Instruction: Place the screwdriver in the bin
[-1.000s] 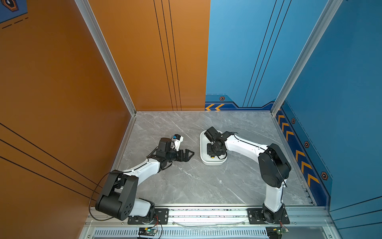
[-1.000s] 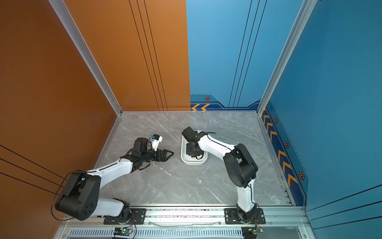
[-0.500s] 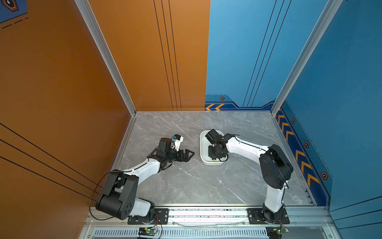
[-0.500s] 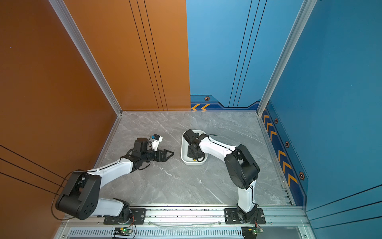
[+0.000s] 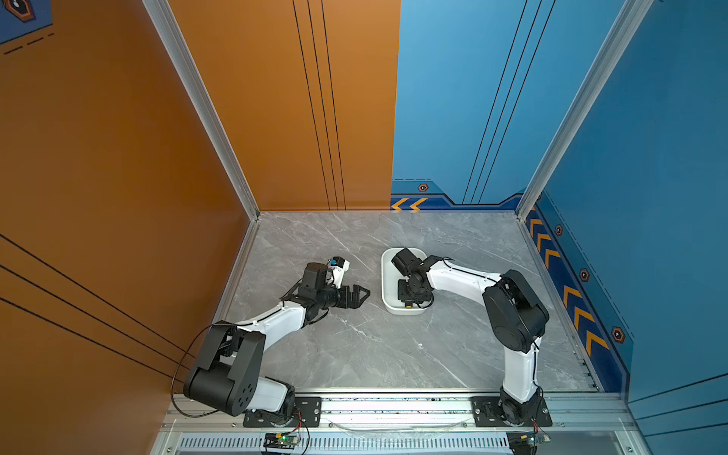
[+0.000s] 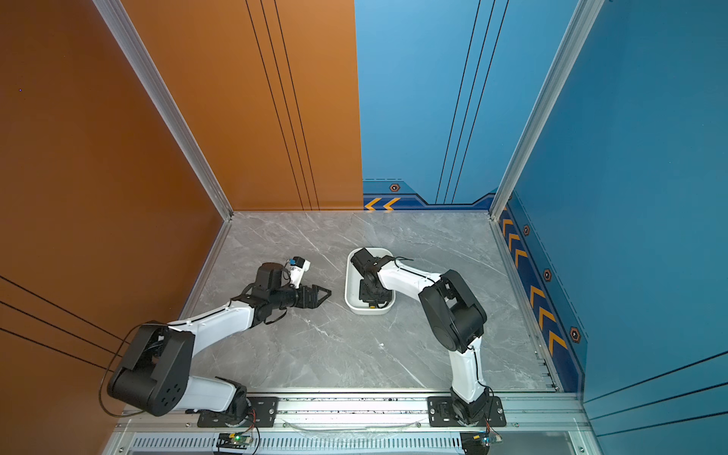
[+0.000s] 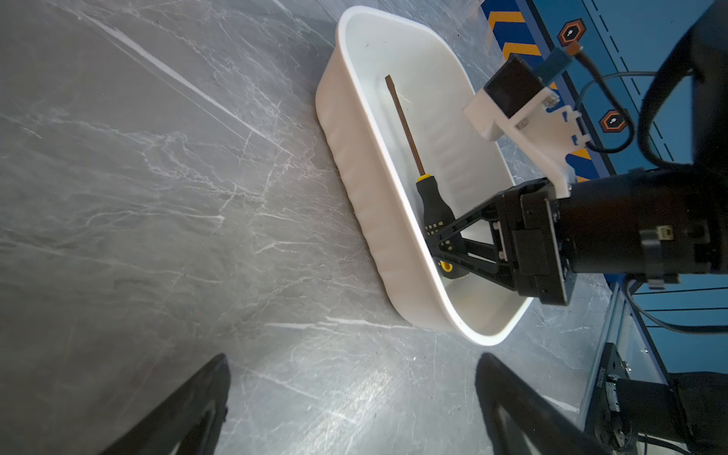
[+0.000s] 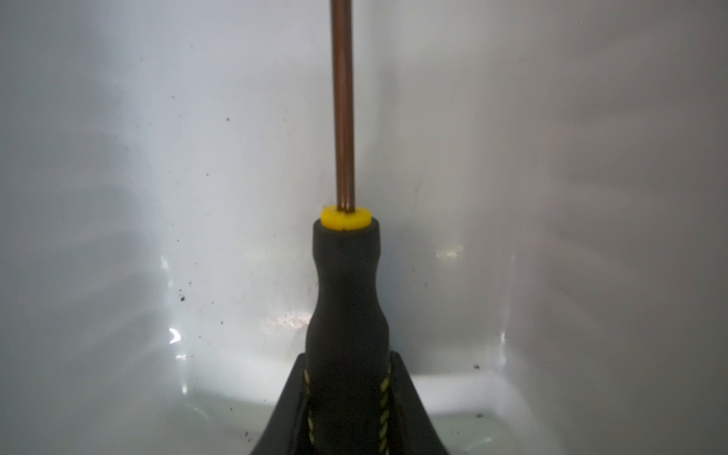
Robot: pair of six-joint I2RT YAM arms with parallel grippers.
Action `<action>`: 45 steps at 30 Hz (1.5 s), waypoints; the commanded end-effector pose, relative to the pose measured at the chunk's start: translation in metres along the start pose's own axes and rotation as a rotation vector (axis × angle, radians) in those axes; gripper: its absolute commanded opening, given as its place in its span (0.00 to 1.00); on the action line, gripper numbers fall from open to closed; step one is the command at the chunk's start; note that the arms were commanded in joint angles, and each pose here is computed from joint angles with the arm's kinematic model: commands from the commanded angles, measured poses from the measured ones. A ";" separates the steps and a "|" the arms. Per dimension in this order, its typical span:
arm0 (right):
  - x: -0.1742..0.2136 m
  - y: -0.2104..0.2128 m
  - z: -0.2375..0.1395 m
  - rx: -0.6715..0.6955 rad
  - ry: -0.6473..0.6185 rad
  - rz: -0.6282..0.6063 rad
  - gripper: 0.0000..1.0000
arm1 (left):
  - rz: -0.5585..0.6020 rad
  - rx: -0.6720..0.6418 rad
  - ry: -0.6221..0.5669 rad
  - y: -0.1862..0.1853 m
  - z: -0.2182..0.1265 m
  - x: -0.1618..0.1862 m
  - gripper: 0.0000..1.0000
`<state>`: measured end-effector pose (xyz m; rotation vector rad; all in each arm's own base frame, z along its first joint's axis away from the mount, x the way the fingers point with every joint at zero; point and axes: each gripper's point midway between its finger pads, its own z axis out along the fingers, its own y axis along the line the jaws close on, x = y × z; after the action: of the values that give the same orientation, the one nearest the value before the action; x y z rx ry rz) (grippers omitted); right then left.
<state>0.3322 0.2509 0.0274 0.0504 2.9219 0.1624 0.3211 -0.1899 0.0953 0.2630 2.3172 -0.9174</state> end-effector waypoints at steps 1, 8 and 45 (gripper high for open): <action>-0.006 0.006 0.001 -0.021 -0.007 0.001 0.13 | 0.013 -0.020 -0.006 0.003 0.000 -0.006 0.98; -0.009 0.008 -0.003 -0.033 -0.017 0.000 0.40 | 0.013 -0.020 -0.008 0.002 0.000 -0.007 0.98; -0.058 -0.274 -0.162 0.168 -1.133 0.096 0.80 | 0.118 -0.665 -0.607 0.105 -0.163 -0.080 0.98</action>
<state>0.3258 -0.0446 0.1153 0.2952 2.0849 -0.1351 0.3460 -0.0218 0.1801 -0.0906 1.9188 -0.2019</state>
